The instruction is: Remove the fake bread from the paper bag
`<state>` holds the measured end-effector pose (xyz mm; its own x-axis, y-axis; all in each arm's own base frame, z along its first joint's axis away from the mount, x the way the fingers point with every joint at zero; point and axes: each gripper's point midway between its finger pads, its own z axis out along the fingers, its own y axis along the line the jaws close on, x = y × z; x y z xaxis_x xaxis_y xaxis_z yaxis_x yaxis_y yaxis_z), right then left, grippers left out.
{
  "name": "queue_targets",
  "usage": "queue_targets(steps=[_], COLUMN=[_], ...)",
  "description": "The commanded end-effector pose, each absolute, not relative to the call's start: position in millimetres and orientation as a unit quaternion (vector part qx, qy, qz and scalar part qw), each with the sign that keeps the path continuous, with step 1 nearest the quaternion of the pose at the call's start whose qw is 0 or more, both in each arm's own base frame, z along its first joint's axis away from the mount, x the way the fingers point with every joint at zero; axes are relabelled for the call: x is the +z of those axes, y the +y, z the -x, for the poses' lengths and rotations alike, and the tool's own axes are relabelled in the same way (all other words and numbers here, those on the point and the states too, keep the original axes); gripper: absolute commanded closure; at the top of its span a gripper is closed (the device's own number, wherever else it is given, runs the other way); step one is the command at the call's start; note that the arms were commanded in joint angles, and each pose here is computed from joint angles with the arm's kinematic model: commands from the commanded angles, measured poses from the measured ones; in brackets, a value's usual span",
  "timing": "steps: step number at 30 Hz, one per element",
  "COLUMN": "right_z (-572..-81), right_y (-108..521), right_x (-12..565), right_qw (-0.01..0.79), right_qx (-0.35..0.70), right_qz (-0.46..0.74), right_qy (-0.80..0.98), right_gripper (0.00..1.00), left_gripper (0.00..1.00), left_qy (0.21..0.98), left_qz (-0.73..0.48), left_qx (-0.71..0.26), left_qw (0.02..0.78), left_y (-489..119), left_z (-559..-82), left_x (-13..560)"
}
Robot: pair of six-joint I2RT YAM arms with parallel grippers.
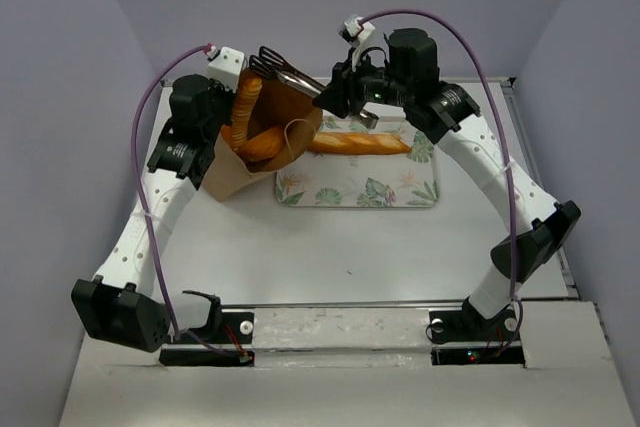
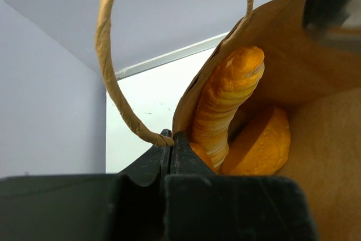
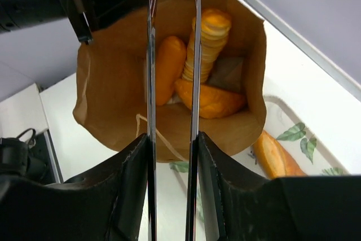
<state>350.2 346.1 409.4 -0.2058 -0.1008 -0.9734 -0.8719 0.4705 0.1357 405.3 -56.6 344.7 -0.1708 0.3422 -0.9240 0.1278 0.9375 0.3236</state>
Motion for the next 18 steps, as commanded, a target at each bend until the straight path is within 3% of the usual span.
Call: queue_targets(steps=[1, 8, 18], right_z=[-336, -323, -367], right_y=[341, 328, 359], right_x=[403, 368, 348], right_qw=[0.517, 0.487, 0.494], right_qx=[0.357, 0.349, 0.349], right_qz=[0.367, 0.331, 0.297], right_qy=[0.686, 0.729, 0.739], right_gripper=[0.57, 0.55, 0.46], left_gripper=[1.0, 1.0, 1.0], left_qy=[0.731, 0.744, 0.742], left_qz=[-0.132, -0.11, -0.113], left_qx=[0.079, 0.069, 0.056], left_qw=[0.665, 0.655, 0.659], left_y=[-61, -62, -67], left_z=[-404, -402, -401], left_x=[376, 366, 368])
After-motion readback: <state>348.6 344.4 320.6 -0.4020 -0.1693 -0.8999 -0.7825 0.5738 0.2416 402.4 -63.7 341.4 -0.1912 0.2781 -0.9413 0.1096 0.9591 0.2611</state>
